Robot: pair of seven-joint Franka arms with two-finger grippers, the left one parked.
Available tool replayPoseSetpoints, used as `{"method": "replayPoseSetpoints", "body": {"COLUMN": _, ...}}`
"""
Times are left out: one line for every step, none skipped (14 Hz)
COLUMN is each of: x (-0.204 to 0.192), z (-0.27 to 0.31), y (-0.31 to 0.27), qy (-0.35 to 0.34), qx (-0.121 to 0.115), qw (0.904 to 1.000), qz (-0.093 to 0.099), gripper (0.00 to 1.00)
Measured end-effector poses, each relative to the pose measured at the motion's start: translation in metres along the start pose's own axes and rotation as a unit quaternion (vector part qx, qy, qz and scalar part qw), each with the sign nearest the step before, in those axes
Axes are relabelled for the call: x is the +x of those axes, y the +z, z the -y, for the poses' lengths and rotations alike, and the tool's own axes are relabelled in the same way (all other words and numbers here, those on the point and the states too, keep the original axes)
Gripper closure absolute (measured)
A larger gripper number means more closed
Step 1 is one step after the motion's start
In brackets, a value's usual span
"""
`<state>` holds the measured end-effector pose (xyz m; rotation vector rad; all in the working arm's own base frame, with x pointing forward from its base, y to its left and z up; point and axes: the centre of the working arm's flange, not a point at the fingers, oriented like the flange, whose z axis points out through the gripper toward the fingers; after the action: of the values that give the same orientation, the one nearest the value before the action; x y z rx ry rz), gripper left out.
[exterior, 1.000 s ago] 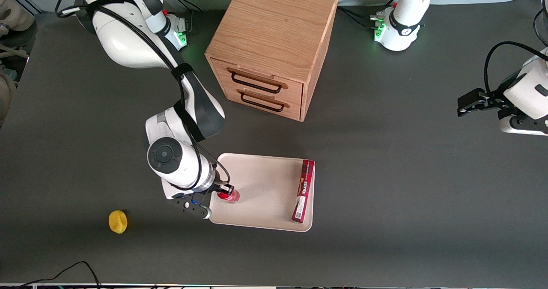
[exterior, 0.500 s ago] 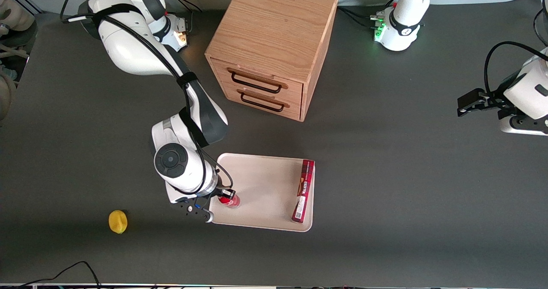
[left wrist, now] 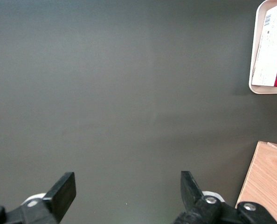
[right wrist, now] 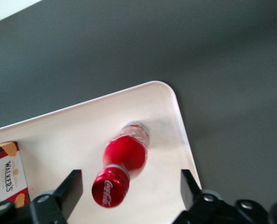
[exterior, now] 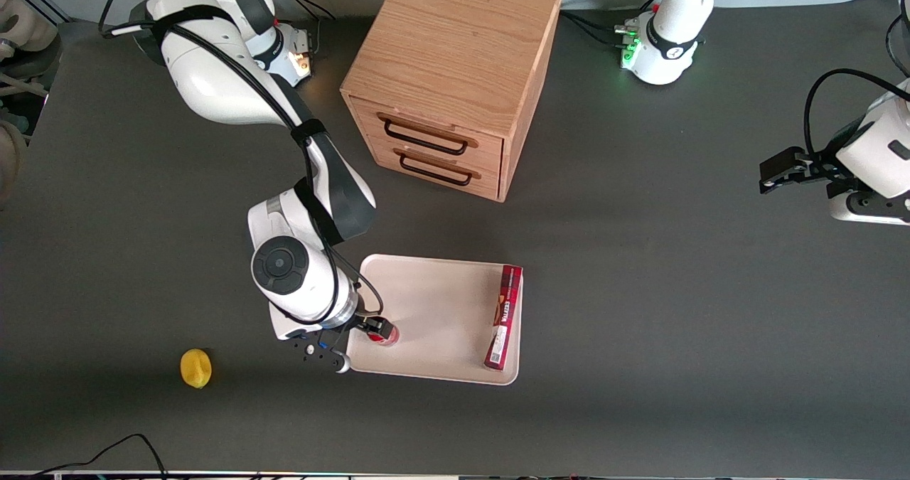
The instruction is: Place coke bottle on tray
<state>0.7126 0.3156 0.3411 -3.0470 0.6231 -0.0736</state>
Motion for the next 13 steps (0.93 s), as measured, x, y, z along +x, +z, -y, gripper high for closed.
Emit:
{"method": "replayPoseSetpoints", "body": {"x": -0.001, "z": -0.004, "y": -0.01, "qy": -0.001, "qx": -0.008, "qw": 0.9999, "qz": 0.007, "gripper": 0.0}}
{"method": "replayPoseSetpoints", "body": {"x": 0.0, "z": -0.012, "y": -0.023, "qy": -0.004, "qx": -0.018, "qw": 0.9997, "qz": 0.016, "gripper": 0.0}}
{"method": "replayPoseSetpoints", "body": {"x": 0.004, "z": -0.024, "y": -0.04, "qy": -0.011, "qx": -0.024, "qw": 0.9994, "qz": 0.022, "gripper": 0.0}}
{"method": "replayPoseSetpoints", "body": {"x": 0.008, "z": -0.04, "y": -0.058, "qy": -0.018, "qx": -0.028, "qw": 0.9991, "qz": 0.027, "gripper": 0.0}}
{"method": "replayPoseSetpoints", "body": {"x": 0.011, "z": -0.06, "y": -0.075, "qy": -0.026, "qx": -0.03, "qw": 0.9986, "qz": 0.033, "gripper": 0.0}}
{"method": "replayPoseSetpoints", "body": {"x": 0.011, "z": -0.081, "y": -0.091, "qy": -0.036, "qx": -0.033, "qw": 0.998, "qz": 0.039, "gripper": 0.0}}
{"method": "replayPoseSetpoints", "body": {"x": 0.008, "z": -0.103, "y": -0.107, "qy": -0.049, "qx": -0.034, "qw": 0.9972, "qz": 0.045, "gripper": 0.0}}
{"method": "replayPoseSetpoints", "body": {"x": 0.001, "z": -0.126, "y": -0.122, "qy": -0.061, "qx": -0.037, "qw": 0.9962, "qz": 0.05, "gripper": 0.0}}
{"method": "replayPoseSetpoints", "body": {"x": -0.009, "z": -0.148, "y": -0.136, "qy": -0.072, "qx": -0.041, "qw": 0.995, "qz": 0.055, "gripper": 0.0}}
{"method": "replayPoseSetpoints", "body": {"x": -0.021, "z": -0.167, "y": -0.147, "qy": -0.083, "qx": -0.044, "qw": 0.9939, "qz": 0.059, "gripper": 0.0}}
{"method": "replayPoseSetpoints", "body": {"x": -0.035, "z": -0.184, "y": -0.158, "qy": -0.095, "qx": -0.046, "qw": 0.9926, "qz": 0.061, "gripper": 0.0}}
{"method": "replayPoseSetpoints", "body": {"x": -0.048, "z": -0.199, "y": -0.167, "qy": -0.106, "qx": -0.047, "qw": 0.9913, "qz": 0.062, "gripper": 0.0}}
{"method": "replayPoseSetpoints", "body": {"x": -0.059, "z": -0.215, "y": -0.175, "qy": -0.119, "qx": -0.048, "qw": 0.9898, "qz": 0.063, "gripper": 0.0}}
